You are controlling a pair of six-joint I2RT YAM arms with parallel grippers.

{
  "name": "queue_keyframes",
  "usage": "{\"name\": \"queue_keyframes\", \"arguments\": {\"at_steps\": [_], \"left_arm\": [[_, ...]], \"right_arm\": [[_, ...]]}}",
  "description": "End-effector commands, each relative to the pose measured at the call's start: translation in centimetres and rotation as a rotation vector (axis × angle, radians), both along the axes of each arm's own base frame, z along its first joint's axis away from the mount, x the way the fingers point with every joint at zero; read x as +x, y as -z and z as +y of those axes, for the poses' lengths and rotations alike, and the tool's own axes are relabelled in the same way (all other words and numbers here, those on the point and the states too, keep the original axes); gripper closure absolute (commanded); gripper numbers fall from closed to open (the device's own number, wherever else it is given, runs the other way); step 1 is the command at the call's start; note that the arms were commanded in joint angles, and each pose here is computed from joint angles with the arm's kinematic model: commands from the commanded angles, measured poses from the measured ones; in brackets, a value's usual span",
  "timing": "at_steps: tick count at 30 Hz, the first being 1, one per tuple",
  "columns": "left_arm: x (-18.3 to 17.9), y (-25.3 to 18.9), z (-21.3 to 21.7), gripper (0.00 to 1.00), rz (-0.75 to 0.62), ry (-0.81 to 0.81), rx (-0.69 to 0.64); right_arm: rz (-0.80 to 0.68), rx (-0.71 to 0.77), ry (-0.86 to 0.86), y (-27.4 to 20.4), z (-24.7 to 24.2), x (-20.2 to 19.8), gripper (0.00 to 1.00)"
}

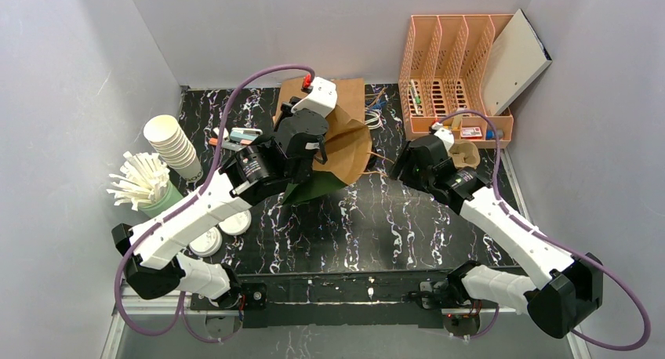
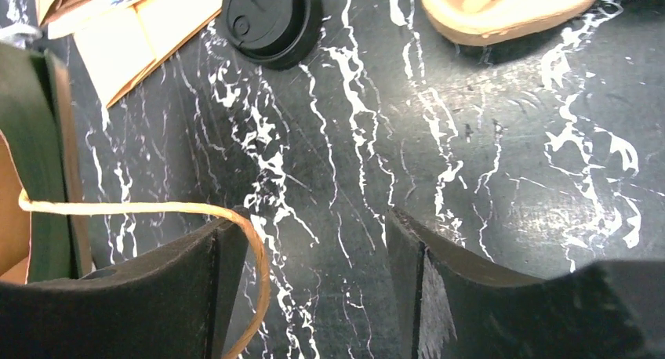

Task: Pack the takeout coffee
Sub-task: Open the takeout bag.

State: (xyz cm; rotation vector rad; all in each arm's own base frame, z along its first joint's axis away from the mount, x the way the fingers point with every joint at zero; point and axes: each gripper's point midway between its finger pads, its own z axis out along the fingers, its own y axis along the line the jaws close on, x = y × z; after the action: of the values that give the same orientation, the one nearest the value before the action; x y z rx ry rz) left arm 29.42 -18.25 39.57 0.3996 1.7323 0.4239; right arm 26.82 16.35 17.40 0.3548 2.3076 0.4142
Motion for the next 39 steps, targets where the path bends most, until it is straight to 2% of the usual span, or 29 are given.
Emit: {"name": "queue_keyframes", "arguments": {"at_steps": [1, 4, 8, 11, 16, 21, 25, 26, 30, 36, 39], "left_arm": [[-0.9, -2.6, 3.6, 1.0, -0.069, -0.129, -0.001], [-1.0, -2.0, 2.9, 1.0, -0.053, -0.082, -0.034], [-1.1, 0.0, -0.8, 1.0, 0.027, 0.108, -0.135], [-1.6, 2.0, -3.8, 1.0, 0.102, 0.233, -0.218], [-2.2, 4.8, -6.8, 1.0, 0.196, 0.329, -0.278], [-2.9, 5.9, -8.6, 1.0, 0.252, 0.405, -0.296], [-3.4, 6.0, -9.0, 1.0, 0.266, 0.437, -0.321], [-3.5, 6.0, -9.0, 1.0, 0.265, 0.441, -0.326], [-3.6, 5.6, -8.8, 1.0, 0.257, 0.445, -0.338], [-3.8, 5.0, -8.5, 1.0, 0.246, 0.449, -0.346], [-3.8, 4.6, -8.4, 1.0, 0.236, 0.453, -0.351]], "right_arm": [[-0.031, -0.039, 0.179, -0.6, -2.9, 0.4, 0.28], [-0.074, -0.025, 0.144, -1.3, -2.6, 0.7, 0.27], [-0.134, 0.019, -0.101, -3.4, 0.9, 0.7, 0.22], [-0.188, 0.129, -0.308, -6.4, 4.4, -0.3, 0.22], [-0.244, 0.231, -0.452, -10.1, 7.0, -1.3, 0.22], [-0.229, 0.243, -0.497, -11.1, 8.0, -1.1, 0.04], [-0.239, 0.279, -0.523, -12.0, 8.9, -0.9, 0.02], [-0.24, 0.287, -0.516, -12.2, 9.0, -0.7, 0.02], [-0.186, 0.297, -0.425, -11.2, 8.9, 0.4, 0.14], [-0.129, 0.293, -0.318, -8.6, 8.4, 1.4, 0.2], [-0.115, 0.29, -0.304, -7.7, 8.4, 1.7, 0.27]]}}
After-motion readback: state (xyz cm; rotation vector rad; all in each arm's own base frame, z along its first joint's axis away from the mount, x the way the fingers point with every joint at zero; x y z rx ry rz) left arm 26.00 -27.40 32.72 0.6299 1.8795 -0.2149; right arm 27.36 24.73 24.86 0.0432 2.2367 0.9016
